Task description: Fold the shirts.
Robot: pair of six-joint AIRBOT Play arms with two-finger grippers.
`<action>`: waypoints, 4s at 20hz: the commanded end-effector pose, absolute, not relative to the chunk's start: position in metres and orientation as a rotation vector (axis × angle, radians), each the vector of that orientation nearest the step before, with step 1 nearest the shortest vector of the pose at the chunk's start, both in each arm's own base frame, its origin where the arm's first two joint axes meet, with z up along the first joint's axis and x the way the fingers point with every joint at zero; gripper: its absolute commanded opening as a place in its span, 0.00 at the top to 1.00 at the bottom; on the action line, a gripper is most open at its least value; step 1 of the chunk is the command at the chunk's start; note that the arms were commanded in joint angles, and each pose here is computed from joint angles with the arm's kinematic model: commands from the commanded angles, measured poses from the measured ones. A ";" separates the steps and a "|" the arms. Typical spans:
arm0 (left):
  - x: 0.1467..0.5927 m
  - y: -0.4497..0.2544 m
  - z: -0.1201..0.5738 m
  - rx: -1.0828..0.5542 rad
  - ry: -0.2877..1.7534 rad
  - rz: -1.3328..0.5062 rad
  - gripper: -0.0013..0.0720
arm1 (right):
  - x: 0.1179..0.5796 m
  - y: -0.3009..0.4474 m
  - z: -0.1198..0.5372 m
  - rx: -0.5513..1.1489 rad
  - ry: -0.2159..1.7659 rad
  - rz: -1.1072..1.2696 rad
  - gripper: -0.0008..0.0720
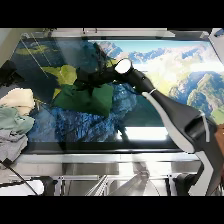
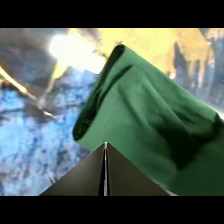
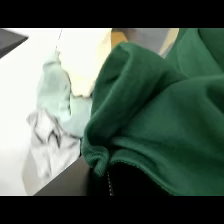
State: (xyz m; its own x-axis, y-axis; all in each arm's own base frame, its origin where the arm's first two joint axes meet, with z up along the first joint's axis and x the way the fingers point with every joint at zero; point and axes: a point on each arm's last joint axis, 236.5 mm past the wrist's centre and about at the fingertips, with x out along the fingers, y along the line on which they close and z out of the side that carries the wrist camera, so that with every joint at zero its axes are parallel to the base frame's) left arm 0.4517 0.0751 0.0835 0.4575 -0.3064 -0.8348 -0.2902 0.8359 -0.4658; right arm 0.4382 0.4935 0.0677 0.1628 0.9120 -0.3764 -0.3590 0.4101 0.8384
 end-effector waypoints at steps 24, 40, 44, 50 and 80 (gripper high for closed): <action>0.438 0.042 0.087 -0.494 1.166 -0.096 0.95 | 0.427 0.289 0.007 0.432 1.464 0.876 0.18; 0.441 0.013 0.088 -0.456 1.177 -0.155 0.96 | 0.452 0.342 -0.070 0.885 1.110 0.474 0.11; 0.445 0.011 0.089 -0.453 1.161 -0.156 0.96 | 0.454 0.369 -0.078 0.879 1.134 0.517 0.11; 0.447 0.013 0.090 -0.453 1.152 -0.152 0.96 | 0.427 0.427 -0.087 0.905 1.213 0.608 0.11; 0.431 -0.048 0.090 -0.367 1.229 -0.284 0.96 | 0.573 -0.069 0.139 0.970 0.507 0.163 0.95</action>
State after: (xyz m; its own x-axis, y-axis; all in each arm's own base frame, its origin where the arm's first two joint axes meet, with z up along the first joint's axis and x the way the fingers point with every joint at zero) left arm 0.4346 -0.0323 0.0908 0.3360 -0.3935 -0.8557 -0.0215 0.9051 -0.4247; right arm 0.5889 -0.0088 0.1368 0.8510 0.4250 -0.3084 0.0418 0.5305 0.8466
